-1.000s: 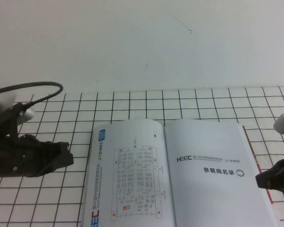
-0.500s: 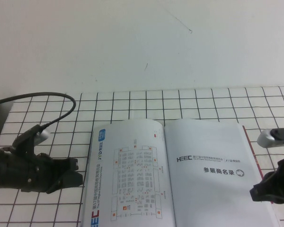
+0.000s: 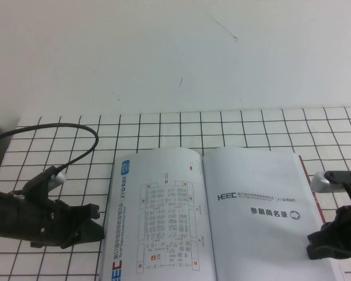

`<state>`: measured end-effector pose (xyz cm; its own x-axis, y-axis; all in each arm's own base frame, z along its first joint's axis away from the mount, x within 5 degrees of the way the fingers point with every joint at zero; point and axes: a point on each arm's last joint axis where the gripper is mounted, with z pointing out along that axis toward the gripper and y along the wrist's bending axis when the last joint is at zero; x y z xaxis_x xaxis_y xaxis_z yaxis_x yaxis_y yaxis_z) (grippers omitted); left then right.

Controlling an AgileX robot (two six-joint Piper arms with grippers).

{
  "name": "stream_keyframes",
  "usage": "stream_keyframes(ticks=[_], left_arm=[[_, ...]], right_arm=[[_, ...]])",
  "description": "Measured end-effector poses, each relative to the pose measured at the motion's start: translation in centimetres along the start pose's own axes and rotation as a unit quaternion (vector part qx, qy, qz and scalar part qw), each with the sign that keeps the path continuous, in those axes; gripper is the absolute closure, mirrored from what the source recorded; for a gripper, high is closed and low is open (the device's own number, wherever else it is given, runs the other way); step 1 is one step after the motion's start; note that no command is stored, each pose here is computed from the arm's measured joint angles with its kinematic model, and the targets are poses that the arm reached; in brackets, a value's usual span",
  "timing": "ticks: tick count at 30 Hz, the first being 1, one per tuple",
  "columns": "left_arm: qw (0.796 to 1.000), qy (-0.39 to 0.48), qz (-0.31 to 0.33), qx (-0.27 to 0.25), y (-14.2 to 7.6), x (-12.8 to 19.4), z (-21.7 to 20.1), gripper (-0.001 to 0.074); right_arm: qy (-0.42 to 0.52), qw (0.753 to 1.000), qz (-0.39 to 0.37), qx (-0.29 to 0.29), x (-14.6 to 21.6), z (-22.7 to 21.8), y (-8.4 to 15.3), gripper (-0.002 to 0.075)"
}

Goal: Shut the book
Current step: 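Close the open booklet and leave it lying on the table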

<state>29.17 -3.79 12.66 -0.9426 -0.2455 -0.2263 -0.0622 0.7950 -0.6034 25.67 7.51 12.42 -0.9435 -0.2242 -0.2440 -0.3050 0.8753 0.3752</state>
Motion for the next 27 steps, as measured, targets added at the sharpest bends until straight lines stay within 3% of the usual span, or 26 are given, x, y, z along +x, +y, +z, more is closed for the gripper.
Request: stream_keyframes(ticks=[6,17,27], left_arm=[[1.000,-0.004,0.000,0.014,-0.2,0.0,0.6,0.0739],[0.998,0.005,0.037,0.052,-3.8,1.2,2.9,0.0739],[0.978,-0.023,0.051,0.202,-8.9,-0.9,2.3,0.0739]], right_arm=[[0.001,1.000,0.002,-0.001,0.0,0.0,0.0,0.0728],[0.002,1.000,0.004,-0.003,0.0,0.0,-0.1,0.0728],[0.003,1.000,0.005,-0.003,0.0,0.0,-0.1,0.0728]])
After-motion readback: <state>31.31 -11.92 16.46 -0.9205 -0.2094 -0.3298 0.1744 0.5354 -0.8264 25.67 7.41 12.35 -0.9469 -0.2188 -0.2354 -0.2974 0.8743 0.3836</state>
